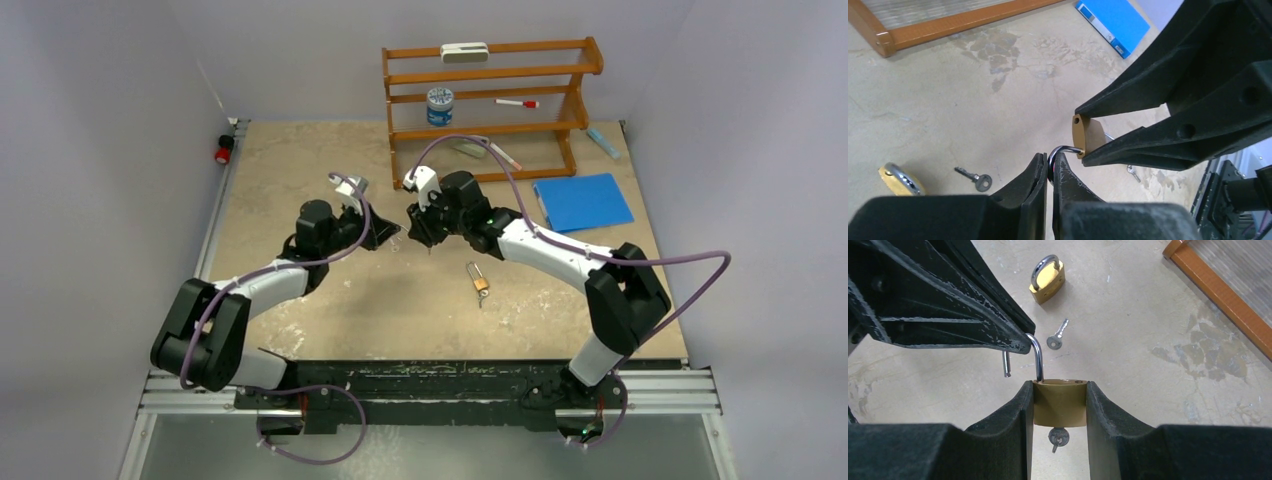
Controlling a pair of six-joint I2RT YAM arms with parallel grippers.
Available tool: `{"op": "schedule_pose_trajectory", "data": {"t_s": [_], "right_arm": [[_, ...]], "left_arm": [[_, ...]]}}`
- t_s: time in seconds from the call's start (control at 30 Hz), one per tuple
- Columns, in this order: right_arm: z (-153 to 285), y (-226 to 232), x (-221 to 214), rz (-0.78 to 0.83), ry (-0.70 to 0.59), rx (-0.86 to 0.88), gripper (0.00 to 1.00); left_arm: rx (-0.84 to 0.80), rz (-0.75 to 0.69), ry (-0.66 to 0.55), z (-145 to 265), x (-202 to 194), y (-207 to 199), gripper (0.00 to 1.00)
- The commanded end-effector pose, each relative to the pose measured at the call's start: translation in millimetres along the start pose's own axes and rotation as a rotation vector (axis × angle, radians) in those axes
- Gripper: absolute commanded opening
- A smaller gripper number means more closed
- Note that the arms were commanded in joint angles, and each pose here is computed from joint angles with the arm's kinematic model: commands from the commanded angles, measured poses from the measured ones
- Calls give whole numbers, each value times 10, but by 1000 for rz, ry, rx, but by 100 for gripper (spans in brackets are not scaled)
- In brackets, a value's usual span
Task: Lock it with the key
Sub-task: Pick up the lock from the center of the board.
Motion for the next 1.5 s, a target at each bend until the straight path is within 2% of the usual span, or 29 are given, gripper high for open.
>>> {"op": "schedule_pose_trajectory", "data": {"t_s": [0.0,0.13,0.17,0.2,0.23,0.27,0.3,0.53,0.77,0.83,1.0,1.47], "right_arm": [[142,17,331,33,-113,12,0],[153,-2,336,32,-114,1,0],[157,-6,340,32,-114,-2,5],[168,-23,344,29,-113,-10,33],[180,-28,349,28,-115,-14,70],[205,-36,372,28,-126,-19,95],[238,-44,395,26,-141,-22,98],[550,-10,536,49,-352,-23,99],[809,405,630,227,-656,170,91],[892,424,656,231,-723,193,90],[923,431,687,217,-737,303,76],[824,381,830,190,-738,317,61]], "left_arm": [[-129,-32,-62,-49,246,-245,0],[-149,-41,-77,-17,257,-285,0],[-148,-44,-83,-7,269,-291,0],[-147,-47,-92,4,290,-300,0],[-145,-50,-103,16,314,-306,0],[-147,-55,-113,32,342,-325,0],[-150,-59,-122,45,363,-341,0],[-199,-78,-220,175,605,-550,0],[-287,-75,-294,308,760,-786,0],[-310,-80,-309,346,795,-847,0],[-335,-94,-325,393,836,-920,0],[-359,-111,-369,464,906,-995,0]]}}
Point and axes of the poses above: each gripper's point midway between its finger pads, its own z axis back along the fingers, its own y axis along the line the jaws close on, x = y × z, the point moved 1 cm from there along z, back along the fingers, and after that the axes turned 6 degrees about z, right-handed, at the moved point
